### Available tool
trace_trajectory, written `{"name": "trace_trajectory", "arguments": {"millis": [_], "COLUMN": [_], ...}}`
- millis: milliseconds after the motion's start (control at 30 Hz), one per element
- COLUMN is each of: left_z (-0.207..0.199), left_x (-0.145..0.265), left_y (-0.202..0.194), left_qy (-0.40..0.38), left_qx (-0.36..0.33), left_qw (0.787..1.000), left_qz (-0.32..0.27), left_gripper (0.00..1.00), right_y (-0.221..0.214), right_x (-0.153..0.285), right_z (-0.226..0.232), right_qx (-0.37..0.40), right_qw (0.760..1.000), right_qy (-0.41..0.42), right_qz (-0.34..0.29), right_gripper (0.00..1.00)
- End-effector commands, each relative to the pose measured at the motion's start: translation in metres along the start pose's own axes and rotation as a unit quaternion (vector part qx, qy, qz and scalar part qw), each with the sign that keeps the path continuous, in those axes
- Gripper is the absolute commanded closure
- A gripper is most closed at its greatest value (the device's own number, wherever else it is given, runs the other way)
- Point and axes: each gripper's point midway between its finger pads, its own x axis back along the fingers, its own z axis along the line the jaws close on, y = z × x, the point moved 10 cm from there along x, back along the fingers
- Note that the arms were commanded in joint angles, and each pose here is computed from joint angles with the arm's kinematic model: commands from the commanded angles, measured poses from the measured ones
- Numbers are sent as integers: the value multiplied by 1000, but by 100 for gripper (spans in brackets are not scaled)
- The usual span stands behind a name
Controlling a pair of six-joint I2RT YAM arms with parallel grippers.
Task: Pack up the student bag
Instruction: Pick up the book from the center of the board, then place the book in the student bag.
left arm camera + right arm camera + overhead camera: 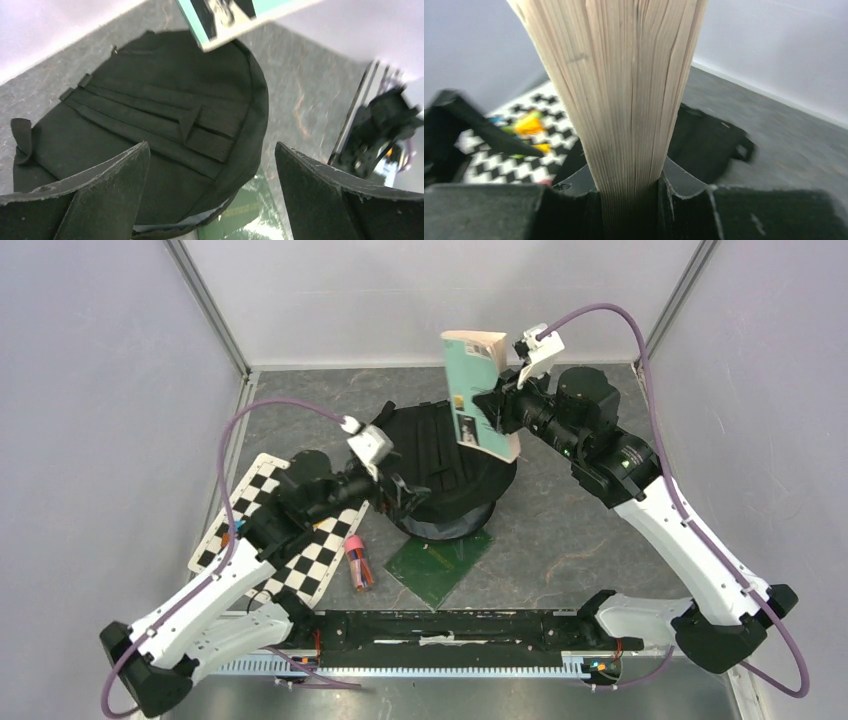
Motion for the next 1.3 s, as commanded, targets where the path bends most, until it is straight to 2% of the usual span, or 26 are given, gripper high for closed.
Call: {"name": "trace_trajectory", "arguments": {"millis": [0, 133, 267, 467, 500, 533, 600, 633, 667, 733, 867, 1033, 1267], "left_z": [-6, -23, -37, -32, -30, -28, -27, -27, -27, -25, -9, 28, 78], "left_x": [-11, -29, -49, -68, -71, -73, -76, -77, -78, -81, -93, -114, -137], "left_y": [-19, -32, -53, -69, -69, -68, -58, -50, -41, -18, 40, 91, 113], "left_qy": [44, 7, -10, 44, 59, 73, 94, 106, 118, 133, 128, 106, 90], "left_qx": [-126, -153, -181, -226, -228, -229, -227, -221, -220, -220, -181, -130, -69], "left_qw": [990, 985, 978, 963, 962, 960, 960, 962, 962, 962, 972, 981, 986], "left_qz": [46, 78, 102, 138, 140, 143, 136, 123, 110, 89, 76, 93, 120], "left_gripper": [0, 0, 0, 0, 9, 30, 65, 77, 86, 96, 98, 98, 98], "right_y": [20, 22, 19, 13, 11, 9, 5, 2, 0, -3, -12, -22, -40], "right_x": [34, 52, 64, 77, 80, 83, 91, 93, 97, 101, 105, 98, 69], "right_z": [-29, -36, -37, -36, -37, -38, -38, -38, -38, -36, -31, -26, -17], "right_qx": [61, 80, 87, 93, 109, 117, 130, 136, 144, 163, 204, 260, 318], "right_qw": [981, 970, 967, 968, 967, 967, 966, 966, 966, 968, 967, 950, 918], "right_qy": [-185, -230, -239, -232, -229, -227, -222, -219, -213, -187, -128, -66, 18], "right_qz": [-16, -14, -14, -11, -8, -10, -15, -15, -19, -34, -89, -161, -236], "right_gripper": [100, 100, 100, 100, 100, 100, 100, 100, 99, 97, 99, 100, 100]}}
